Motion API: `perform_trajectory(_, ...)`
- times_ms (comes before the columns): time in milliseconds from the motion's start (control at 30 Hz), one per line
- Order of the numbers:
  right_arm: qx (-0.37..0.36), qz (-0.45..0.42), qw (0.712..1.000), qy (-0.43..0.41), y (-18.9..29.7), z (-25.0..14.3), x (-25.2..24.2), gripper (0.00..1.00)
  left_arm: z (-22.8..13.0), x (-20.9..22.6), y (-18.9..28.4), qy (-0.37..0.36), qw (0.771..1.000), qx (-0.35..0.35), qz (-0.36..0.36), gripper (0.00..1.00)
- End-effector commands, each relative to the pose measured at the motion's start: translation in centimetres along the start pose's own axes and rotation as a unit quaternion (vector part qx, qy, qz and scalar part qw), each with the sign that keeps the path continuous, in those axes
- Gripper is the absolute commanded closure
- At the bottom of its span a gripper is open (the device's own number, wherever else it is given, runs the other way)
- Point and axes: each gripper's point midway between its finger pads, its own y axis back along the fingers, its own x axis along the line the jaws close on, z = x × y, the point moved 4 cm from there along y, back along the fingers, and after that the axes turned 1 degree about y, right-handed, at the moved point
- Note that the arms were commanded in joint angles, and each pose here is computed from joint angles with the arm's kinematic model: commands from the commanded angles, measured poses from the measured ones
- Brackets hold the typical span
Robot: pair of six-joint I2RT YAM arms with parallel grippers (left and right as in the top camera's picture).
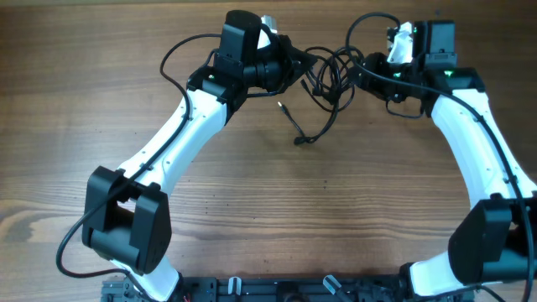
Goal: Untangle cables
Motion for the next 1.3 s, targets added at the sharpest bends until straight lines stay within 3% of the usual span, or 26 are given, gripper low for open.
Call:
perform_trajectory(0,0.005,0.001,1.0,0.009,-1.2,0.1,0.5,0.73,-0.5,-0.2,-0.1,0.003,1.0,0.019,-0.009,0.96)
perform_trajectory(167,-0.002,0.013,1.0,0.018,-1.9,0.2,1.6,0.79,-0.8,-0.3,-0.2,0.003,1.0,0.025,-0.011,0.96)
perform_trajectory(200,-0.003,0.014,1.0,0.019,-2.0,0.3,1.6,0.91,-0.9,-0.3,-0.2,0.002,1.0,0.027,-0.011,0.96)
perform_trajectory(233,-0.003,0.014,1.0,0.02,-2.0,0.2,1.6,0.96,-1.0,-0.3,-0.3,0.001,1.0,0.027,-0.01,0.96)
perform_trajectory(333,-0.005,0.013,0.999,0.035,-1.5,0.3,1.6,0.96,-1.0,-0.3,-0.3,-0.003,1.0,0.025,-0.01,0.96)
perform_trajectory(400,-0.012,0.009,0.999,0.046,0.0,0.7,1.6,0.96,-0.6,-0.2,-0.3,-0.045,0.999,0.012,-0.005,0.96)
perform_trajectory(533,-0.026,0.05,0.995,0.087,5.8,1.5,3.4,0.96,0.9,2.9,0.0,-0.127,0.987,-0.048,0.086,0.96)
perform_trajectory(600,-0.03,0.062,0.992,0.11,10.2,1.7,4.3,0.96,2.3,5.8,0.8,-0.197,0.959,-0.09,0.184,0.96)
perform_trajectory(833,0.013,0.007,0.984,0.179,12.8,0.1,2.6,0.96,3.6,8.1,2.2,-0.353,0.885,-0.089,0.29,0.96)
perform_trajectory(967,0.05,-0.017,0.978,0.2,12.7,-1.3,1.5,0.96,4.4,8.7,3.0,-0.362,0.865,-0.11,0.329,0.92)
perform_trajectory(1067,0.056,-0.152,0.973,0.165,13.2,-1.1,-2.0,0.96,5.3,9.0,3.7,-0.362,0.85,-0.137,0.357,0.8)
perform_trajectory(1167,0.026,-0.284,0.954,0.093,14.7,-0.3,-5.1,0.96,5.6,9.1,4.0,-0.362,0.843,-0.149,0.37,0.8)
perform_trajectory(1267,0.034,-0.229,0.966,0.115,13.9,-0.4,-3.8,0.96,5.6,9.1,4.0,-0.362,0.843,-0.149,0.37,0.81)
